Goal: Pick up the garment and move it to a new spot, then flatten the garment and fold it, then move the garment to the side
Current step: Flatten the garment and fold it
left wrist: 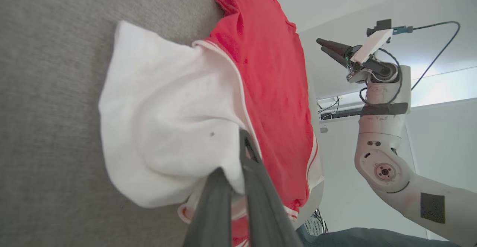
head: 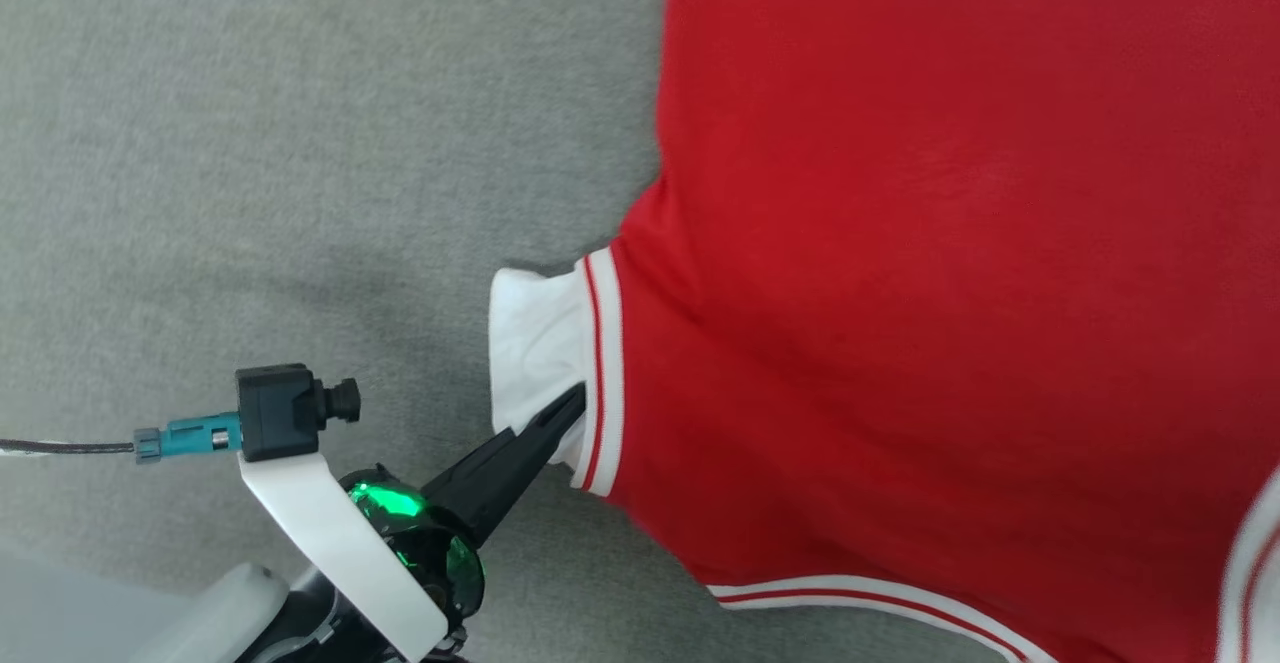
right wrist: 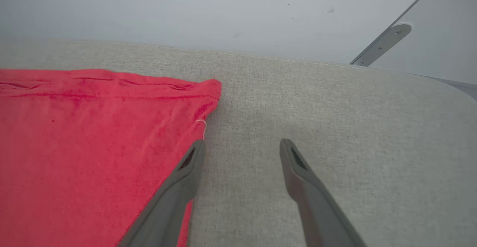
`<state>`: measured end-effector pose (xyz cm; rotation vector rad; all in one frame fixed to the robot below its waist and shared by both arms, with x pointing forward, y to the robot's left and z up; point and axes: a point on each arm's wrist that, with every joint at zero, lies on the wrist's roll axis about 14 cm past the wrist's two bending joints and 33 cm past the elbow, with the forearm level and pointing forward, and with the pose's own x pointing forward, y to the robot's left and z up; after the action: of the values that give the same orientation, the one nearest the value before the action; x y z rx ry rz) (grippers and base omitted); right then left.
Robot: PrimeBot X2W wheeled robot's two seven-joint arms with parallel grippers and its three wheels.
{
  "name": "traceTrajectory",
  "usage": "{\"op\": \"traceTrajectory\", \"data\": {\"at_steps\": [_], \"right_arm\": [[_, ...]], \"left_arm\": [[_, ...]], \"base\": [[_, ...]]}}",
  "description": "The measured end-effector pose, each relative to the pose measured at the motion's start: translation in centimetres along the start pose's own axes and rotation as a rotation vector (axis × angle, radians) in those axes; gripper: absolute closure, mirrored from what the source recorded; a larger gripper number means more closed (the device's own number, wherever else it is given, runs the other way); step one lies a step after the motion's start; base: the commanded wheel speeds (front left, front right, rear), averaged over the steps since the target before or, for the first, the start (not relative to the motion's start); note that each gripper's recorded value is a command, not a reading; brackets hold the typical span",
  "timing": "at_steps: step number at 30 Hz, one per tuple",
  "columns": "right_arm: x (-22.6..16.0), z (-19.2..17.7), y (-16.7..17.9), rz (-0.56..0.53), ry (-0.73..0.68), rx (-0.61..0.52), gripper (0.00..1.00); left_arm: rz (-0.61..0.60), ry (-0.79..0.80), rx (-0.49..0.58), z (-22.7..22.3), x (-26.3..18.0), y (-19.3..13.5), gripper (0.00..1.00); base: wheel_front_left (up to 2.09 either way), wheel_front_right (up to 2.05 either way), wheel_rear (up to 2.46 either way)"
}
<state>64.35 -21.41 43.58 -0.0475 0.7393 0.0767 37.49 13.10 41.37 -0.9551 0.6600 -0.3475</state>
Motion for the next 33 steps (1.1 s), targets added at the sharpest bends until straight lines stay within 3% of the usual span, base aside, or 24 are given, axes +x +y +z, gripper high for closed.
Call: {"op": "traceTrajectory", "data": {"at_steps": [6, 11, 12, 13, 14, 23, 28, 33], "right_arm": [[4.9, -2.6, 3.5, 0.056, 0.165, 0.015, 0.00], [6.6, -3.3, 4.7, 0.070, 0.224, 0.012, 0.00], [6.9, -3.6, 4.9, 0.073, 0.233, 0.011, 0.05], [7.0, -3.5, 4.9, 0.075, 0.234, 0.016, 0.57], [7.1, -3.5, 5.0, 0.079, 0.234, 0.022, 1.00], [4.0, -3.1, 4.5, 0.090, 0.192, -0.017, 1.00], [-0.6, -3.3, 2.6, 0.089, 0.166, -0.072, 1.00], [-6.1, -7.1, 0.5, 0.106, 0.209, -0.098, 1.00]], "left_arm": [[0.030, -0.009, -0.007, 0.2, 0.2, 0.9, 1.00], [0.044, -0.008, -0.012, 0.0, 0.3, 1.3, 1.00], [0.046, -0.009, -0.012, 0.0, 0.3, 1.3, 1.00], [0.047, -0.010, -0.012, 0.0, 0.3, 1.4, 1.00], [0.048, -0.011, -0.012, 0.0, 0.4, 1.4, 1.00], [0.046, -0.062, 0.013, 1.1, 0.0, 1.4, 1.00], [0.035, -0.093, 0.027, 1.3, -1.2, 0.7, 1.00], [0.032, -0.115, 0.033, 1.1, -2.4, 0.4, 1.00]], "base": [[0.00, 0.00, 0.00], [0.00, 0.00, 0.00], [0.00, 0.00, 0.00], [0.00, 0.00, 0.00], [0.00, 0.00, 0.00], [0.00, 0.00, 0.00], [0.00, 0.00, 0.00], [0.00, 0.00, 0.00]]}}
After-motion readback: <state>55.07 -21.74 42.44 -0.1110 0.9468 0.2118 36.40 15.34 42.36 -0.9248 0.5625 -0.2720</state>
